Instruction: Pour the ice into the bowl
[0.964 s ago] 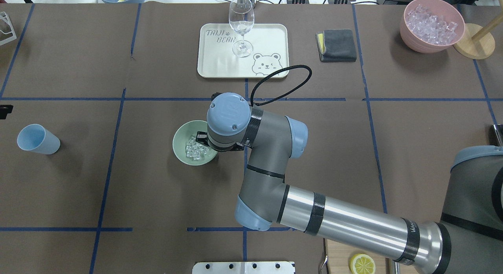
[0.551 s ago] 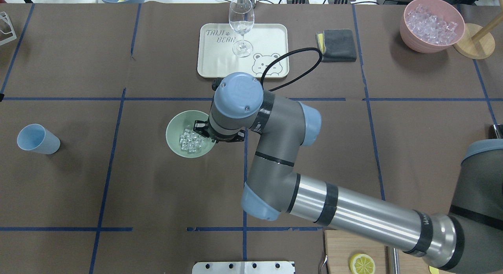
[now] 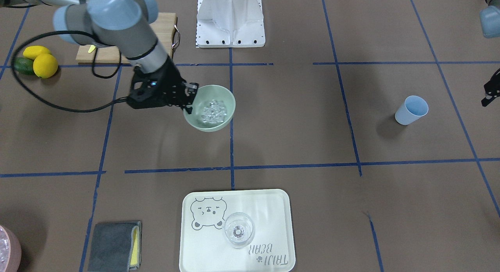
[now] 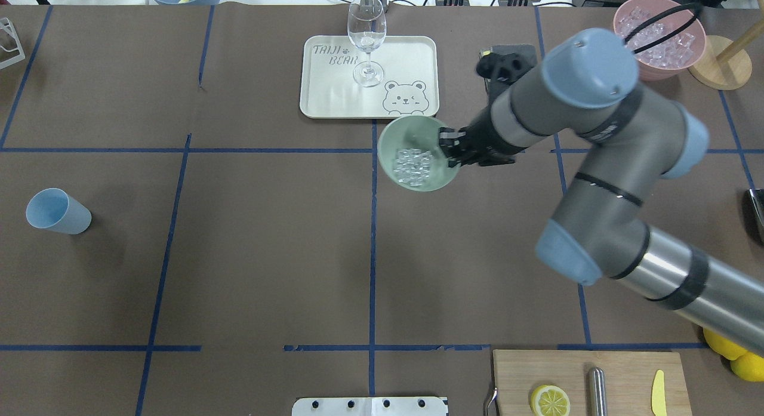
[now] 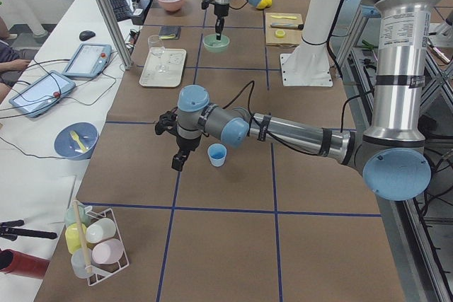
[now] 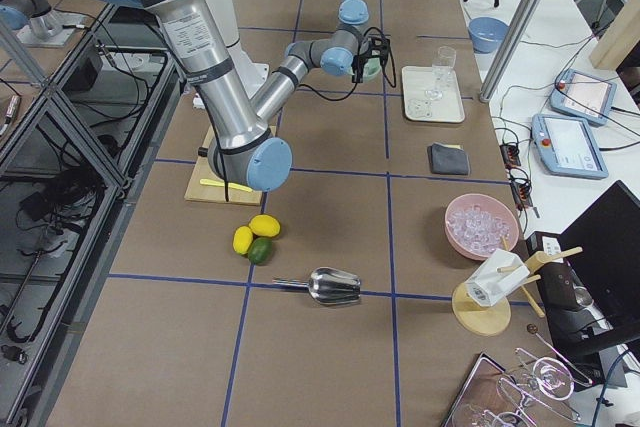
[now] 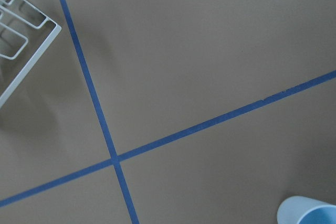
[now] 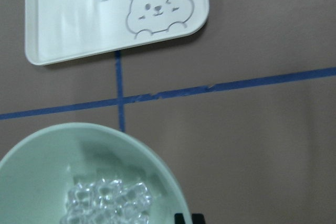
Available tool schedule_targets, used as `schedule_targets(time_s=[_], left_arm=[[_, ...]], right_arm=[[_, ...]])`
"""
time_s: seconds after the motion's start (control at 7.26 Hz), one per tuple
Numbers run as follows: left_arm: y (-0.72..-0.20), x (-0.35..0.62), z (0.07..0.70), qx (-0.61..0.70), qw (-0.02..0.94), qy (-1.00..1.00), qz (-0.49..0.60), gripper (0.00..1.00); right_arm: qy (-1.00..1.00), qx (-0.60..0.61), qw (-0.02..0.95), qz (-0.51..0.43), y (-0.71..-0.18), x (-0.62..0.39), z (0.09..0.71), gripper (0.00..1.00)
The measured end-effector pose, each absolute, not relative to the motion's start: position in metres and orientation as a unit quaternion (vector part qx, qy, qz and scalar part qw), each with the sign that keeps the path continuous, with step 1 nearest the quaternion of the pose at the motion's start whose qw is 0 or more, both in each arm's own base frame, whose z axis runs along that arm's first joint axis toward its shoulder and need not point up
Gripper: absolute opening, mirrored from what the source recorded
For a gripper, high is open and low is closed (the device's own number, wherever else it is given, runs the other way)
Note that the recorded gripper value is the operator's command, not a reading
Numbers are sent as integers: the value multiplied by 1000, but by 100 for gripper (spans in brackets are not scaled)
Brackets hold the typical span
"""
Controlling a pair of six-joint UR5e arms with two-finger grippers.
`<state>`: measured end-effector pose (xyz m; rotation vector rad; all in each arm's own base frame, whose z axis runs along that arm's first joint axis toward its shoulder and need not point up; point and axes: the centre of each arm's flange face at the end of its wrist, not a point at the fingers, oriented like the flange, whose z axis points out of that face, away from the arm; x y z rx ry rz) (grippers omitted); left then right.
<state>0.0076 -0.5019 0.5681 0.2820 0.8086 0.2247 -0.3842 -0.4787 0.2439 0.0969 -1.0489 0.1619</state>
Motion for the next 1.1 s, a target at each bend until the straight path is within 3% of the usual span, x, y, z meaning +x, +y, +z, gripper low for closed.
schedule_targets(time_s=[0.41,1.1], left_arm=[[-484,-9,592,115,900,411,87,100],[-482,-13,596,114,902,409,82,100]], right_arm=[[-457,65,887,21,-496,-242,367,0],[-396,36,918,-8,-446,-175,542,0]])
